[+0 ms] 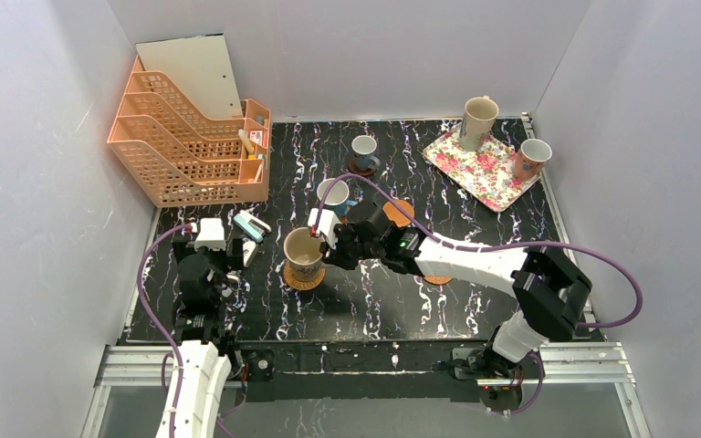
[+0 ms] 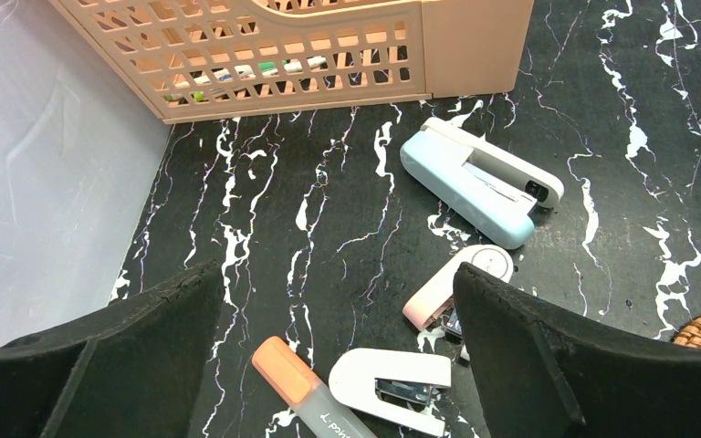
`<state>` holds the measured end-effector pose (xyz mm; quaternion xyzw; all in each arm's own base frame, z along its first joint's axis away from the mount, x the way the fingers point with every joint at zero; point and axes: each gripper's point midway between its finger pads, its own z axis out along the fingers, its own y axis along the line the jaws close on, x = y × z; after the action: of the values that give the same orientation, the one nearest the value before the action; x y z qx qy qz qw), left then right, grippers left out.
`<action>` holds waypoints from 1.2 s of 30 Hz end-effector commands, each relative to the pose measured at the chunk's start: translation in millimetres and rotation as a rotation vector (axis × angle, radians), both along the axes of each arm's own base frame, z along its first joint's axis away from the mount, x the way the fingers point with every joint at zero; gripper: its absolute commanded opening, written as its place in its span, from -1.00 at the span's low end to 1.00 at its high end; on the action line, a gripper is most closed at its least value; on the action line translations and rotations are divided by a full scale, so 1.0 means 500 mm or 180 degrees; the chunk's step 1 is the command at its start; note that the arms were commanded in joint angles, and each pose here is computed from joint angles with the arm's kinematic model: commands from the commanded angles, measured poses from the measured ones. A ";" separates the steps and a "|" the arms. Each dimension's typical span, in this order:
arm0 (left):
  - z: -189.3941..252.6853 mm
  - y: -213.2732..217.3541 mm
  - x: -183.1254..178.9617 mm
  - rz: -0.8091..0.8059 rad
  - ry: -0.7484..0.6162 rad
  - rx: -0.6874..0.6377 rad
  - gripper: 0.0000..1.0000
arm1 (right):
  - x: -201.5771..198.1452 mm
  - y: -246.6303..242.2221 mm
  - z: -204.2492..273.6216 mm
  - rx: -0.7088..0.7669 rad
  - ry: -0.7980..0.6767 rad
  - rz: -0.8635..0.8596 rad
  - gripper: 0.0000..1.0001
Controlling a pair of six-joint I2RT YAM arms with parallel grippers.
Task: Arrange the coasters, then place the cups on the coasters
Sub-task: Place the cup on the coaster.
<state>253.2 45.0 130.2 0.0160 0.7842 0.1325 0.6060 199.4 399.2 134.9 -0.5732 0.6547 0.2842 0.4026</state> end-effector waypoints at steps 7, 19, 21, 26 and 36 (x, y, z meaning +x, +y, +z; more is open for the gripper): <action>-0.001 0.008 0.000 0.0071 -0.0033 0.0000 0.87 | 0.022 0.062 0.107 0.0627 -0.0278 0.0032 -0.97; -0.001 0.008 0.000 0.0073 -0.0030 0.0001 0.87 | 0.020 0.064 0.109 0.0647 -0.0262 0.0045 -0.97; -0.001 0.008 0.000 0.0076 -0.0028 -0.0001 0.87 | 0.019 0.064 0.107 0.0642 -0.0251 0.0050 -0.97; -0.001 0.008 0.000 0.0072 -0.0030 0.0001 0.87 | 0.019 0.064 0.106 0.0637 -0.0250 0.0053 -0.97; -0.001 0.008 0.000 0.0073 -0.0030 0.0001 0.87 | 0.018 0.067 0.097 0.0600 -0.0228 0.0077 -0.97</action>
<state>253.1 45.3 130.1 0.0153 0.7843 0.1334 0.6056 200.6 403.1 125.7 -0.5667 0.6629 0.2880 0.3955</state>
